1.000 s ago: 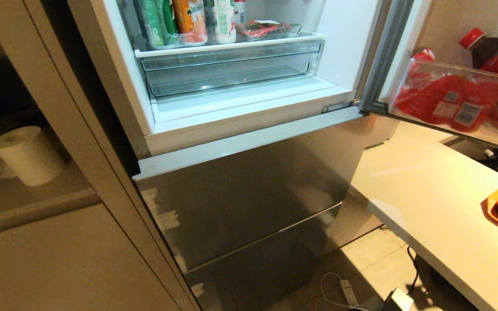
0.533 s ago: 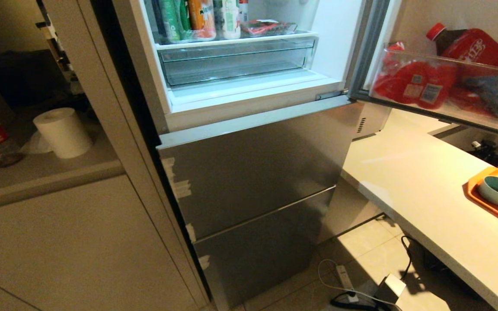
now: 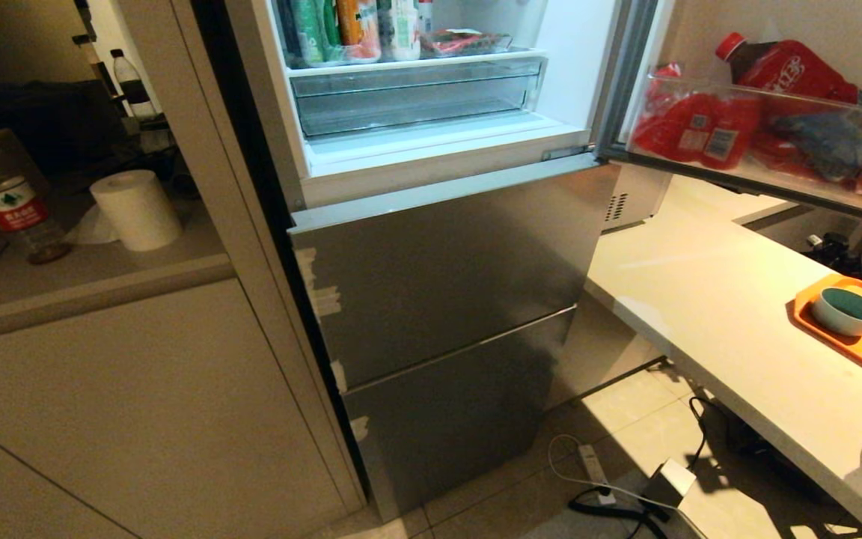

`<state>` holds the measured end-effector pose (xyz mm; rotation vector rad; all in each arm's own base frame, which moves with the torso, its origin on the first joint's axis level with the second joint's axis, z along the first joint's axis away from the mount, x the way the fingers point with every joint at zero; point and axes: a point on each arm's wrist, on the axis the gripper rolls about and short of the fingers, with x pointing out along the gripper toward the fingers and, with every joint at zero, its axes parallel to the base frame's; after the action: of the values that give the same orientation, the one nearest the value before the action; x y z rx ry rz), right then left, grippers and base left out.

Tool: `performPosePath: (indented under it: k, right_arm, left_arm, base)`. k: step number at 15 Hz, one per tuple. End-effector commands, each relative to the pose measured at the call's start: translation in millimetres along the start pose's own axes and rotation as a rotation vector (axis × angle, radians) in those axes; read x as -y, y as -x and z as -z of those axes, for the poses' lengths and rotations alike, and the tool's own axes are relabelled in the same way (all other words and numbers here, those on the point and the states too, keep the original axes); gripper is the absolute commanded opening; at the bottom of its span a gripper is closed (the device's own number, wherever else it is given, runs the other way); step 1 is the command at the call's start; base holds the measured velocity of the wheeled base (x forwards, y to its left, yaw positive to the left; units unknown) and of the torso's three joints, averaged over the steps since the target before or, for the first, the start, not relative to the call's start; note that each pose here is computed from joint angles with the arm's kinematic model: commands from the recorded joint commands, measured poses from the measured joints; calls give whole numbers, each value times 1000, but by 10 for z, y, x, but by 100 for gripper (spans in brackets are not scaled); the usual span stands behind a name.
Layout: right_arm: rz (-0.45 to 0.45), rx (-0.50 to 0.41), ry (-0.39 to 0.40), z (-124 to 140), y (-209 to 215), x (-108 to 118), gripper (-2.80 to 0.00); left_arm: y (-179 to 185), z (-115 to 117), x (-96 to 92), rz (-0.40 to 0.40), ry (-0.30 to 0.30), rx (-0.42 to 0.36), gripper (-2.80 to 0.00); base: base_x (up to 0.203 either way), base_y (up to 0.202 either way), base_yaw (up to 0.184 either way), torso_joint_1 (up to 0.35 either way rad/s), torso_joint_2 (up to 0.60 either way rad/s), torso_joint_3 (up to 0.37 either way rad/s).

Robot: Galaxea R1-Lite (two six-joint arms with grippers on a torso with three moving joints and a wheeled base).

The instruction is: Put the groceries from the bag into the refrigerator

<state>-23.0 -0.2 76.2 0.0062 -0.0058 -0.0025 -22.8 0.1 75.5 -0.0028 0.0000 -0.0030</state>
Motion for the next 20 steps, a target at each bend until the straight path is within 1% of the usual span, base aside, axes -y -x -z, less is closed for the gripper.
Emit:
performPosePath:
  k: [1,6,8,12,20]
  right_arm:
    - [-1,-1,0,0,-1,0,-280]
    - [1,-1,2,0,-1,0,-280]
    - [1,-1,29,0,-1,0,-280]
    - [0,-1,2,0,-1,0,-280]
    - [-1,-1,0,0,-1,0,-280]
  left_arm:
    - [0,0,0,0,0,0,-280]
    - [0,0,0,0,0,0,-280]
    - [0,0,0,0,0,0,-280]
    - [0,0,0,0,0,0,-280]
    - [0,-2,0,0,-3,2,-280]
  base:
    - [0,0,0,0,0,0]
    - [0,0,0,0,0,0]
    - [0,0,0,0,0,0]
    - [0,0,0,0,0,0]
    - [0,0,0,0,0,0]
